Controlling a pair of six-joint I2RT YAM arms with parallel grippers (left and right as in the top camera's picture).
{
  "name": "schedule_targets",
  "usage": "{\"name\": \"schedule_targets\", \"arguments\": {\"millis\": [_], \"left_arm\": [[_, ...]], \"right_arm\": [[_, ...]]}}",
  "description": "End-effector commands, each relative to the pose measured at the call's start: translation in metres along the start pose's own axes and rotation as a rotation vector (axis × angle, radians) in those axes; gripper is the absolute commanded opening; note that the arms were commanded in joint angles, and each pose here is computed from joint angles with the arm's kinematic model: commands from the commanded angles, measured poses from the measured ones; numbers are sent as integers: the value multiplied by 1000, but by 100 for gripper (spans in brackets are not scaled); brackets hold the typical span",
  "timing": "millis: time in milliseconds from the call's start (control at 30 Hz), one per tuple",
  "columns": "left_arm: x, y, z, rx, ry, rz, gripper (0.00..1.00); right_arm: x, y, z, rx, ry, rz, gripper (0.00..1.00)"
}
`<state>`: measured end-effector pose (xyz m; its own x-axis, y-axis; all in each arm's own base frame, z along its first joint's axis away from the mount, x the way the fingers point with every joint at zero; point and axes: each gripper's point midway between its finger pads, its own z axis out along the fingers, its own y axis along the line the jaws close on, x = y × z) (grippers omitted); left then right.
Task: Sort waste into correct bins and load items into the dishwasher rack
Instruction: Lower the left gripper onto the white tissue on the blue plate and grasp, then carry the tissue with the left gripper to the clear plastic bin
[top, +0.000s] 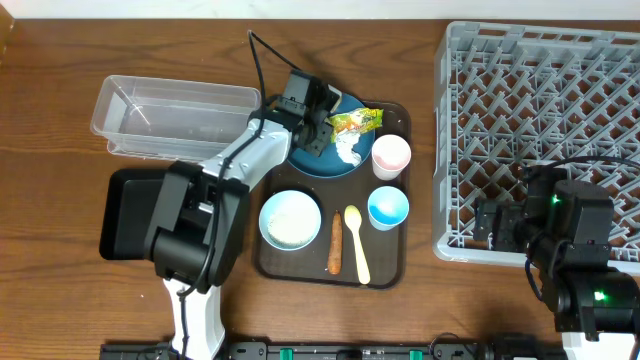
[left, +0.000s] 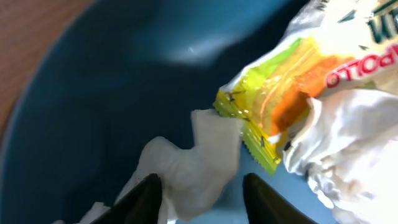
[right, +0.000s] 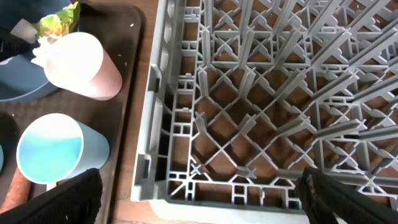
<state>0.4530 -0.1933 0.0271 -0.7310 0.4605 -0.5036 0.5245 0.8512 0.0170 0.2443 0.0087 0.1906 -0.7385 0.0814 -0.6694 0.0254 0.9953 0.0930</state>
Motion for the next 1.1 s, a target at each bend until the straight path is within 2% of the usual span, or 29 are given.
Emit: {"name": "schedule_targets", "arguments": {"millis": [0,133,367,633,900,1067], "left_arm": [[2,-1,3,3,5,1,25],[0,-1,1,2,-1,1,7],[-22,1,-34,-10,-70,6,6],[-35,12,-120,-89,-129,-6,6],[-38,80,-193,-299,-229,-111,6],[-17,134,-205,-370,-231,-297,6]], "right_arm": [[-7,5,-5,-14,-18,3,99],[-7,5,-5,-14,-19,2,99],[-7,5,-5,-14,-20,2,99],[-7,5,-5,-14,-20,2,99],[-7,5,-5,-14,-19,2,99],[-7,5,-5,-14,-19,2,99]]}}
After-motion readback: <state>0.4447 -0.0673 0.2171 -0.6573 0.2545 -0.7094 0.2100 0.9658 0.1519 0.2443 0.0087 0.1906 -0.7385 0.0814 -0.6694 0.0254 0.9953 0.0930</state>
